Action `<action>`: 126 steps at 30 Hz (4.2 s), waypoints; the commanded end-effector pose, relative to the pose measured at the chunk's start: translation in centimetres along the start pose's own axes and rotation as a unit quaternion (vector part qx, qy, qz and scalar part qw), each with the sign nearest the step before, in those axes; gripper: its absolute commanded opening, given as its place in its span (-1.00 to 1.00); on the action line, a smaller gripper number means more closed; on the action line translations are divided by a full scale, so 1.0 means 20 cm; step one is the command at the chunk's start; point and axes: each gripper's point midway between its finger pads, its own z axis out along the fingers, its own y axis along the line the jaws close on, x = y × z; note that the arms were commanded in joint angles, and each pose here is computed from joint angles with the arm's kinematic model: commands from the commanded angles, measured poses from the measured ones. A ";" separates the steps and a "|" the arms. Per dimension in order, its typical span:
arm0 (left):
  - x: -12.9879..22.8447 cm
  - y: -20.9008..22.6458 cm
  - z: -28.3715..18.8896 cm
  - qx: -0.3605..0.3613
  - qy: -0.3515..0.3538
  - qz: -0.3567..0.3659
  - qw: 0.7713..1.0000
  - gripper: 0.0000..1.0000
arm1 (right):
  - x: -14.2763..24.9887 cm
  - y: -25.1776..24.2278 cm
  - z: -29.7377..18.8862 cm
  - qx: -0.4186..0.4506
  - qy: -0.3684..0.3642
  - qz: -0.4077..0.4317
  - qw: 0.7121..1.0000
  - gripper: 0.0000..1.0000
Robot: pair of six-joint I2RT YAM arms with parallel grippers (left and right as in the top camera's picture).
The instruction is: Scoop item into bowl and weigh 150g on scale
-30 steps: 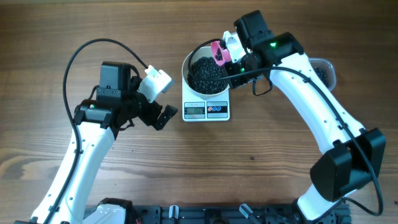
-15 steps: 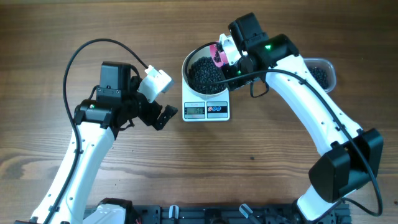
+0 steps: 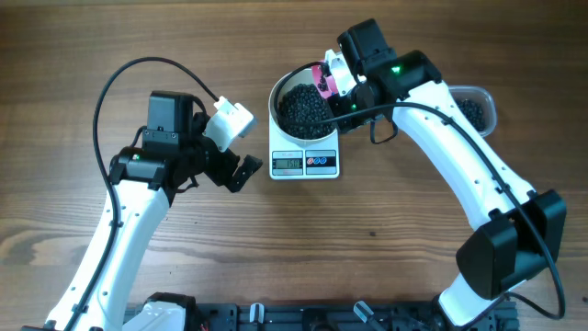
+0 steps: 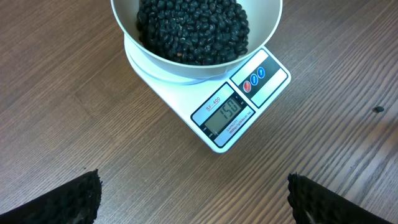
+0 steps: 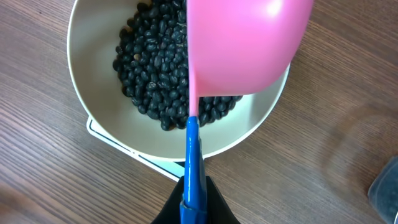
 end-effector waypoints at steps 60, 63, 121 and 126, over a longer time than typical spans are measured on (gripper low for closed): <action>0.01 0.00 0.00 0.001 -0.001 -0.004 1.000 1.00 | -0.18 -0.01 -0.28 -0.254 -0.114 0.046 0.959 -0.92; 0.01 0.00 0.00 0.001 -0.001 -0.004 1.000 1.00 | -0.19 -0.08 -0.32 -0.262 -0.127 0.060 0.955 -0.91; 0.01 0.00 0.00 0.001 -0.001 -0.004 1.000 1.00 | 0.57 -0.82 -0.23 0.166 0.096 0.323 0.927 -0.91; 0.01 0.00 0.00 0.001 -0.001 -0.004 1.000 0.99 | 0.47 -0.74 -0.09 -0.007 0.035 0.382 0.924 -0.92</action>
